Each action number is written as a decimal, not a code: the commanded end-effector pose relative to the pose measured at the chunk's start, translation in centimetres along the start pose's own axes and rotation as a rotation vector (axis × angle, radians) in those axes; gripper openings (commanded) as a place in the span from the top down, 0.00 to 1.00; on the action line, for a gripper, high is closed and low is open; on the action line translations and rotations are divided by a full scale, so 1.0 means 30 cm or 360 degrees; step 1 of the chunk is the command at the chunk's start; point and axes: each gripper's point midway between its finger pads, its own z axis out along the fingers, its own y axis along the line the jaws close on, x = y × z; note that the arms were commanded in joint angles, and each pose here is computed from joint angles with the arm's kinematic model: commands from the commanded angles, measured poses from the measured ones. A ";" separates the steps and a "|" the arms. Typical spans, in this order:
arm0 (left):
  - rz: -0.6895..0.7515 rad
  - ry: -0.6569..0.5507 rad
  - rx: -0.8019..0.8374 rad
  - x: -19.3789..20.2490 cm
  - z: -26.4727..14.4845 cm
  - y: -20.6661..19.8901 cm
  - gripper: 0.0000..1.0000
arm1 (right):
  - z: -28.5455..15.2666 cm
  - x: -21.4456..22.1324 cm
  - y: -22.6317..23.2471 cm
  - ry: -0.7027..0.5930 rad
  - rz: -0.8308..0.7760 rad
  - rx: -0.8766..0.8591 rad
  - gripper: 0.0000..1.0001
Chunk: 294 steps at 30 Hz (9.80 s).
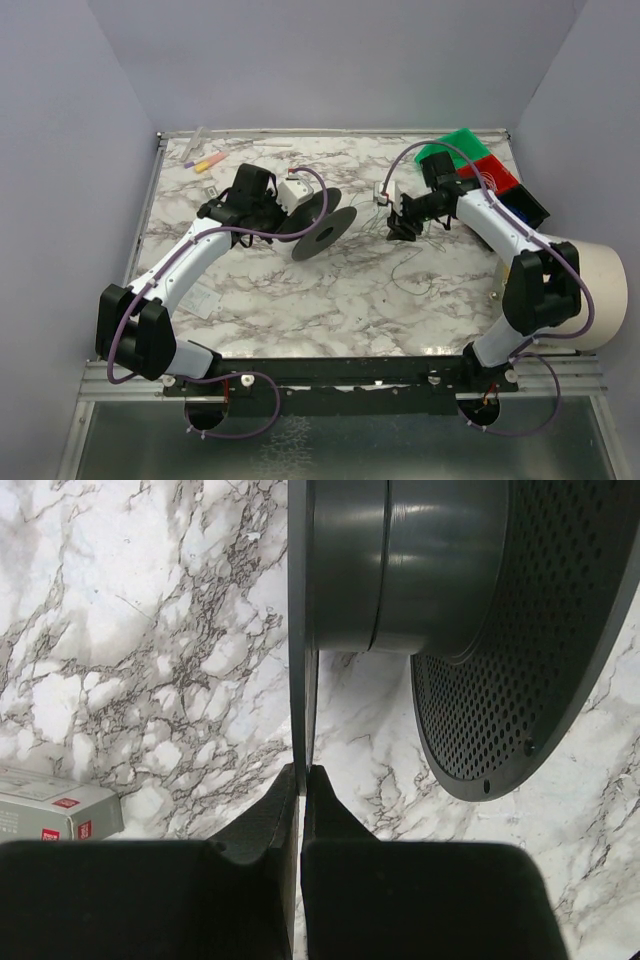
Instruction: Wrap the cables
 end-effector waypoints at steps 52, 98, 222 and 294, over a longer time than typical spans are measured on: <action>0.0260 -0.0400 0.0314 -0.498 -0.106 -0.286 0.01 | -0.191 -0.233 -0.284 0.0040 0.1205 0.0240 1.00; 0.0484 -0.0450 0.0292 -0.642 0.132 -0.366 1.00 | -0.311 -0.381 0.018 -0.0393 0.0866 -0.0411 0.88; 0.0398 0.0018 0.0385 -0.260 0.252 -0.428 0.99 | 0.055 -0.032 -0.112 -0.0292 0.0043 0.0522 0.99; 0.0314 -0.0515 0.0347 -0.832 0.397 -0.493 0.01 | -0.487 -0.173 -0.394 -0.0503 0.0938 0.1132 1.00</action>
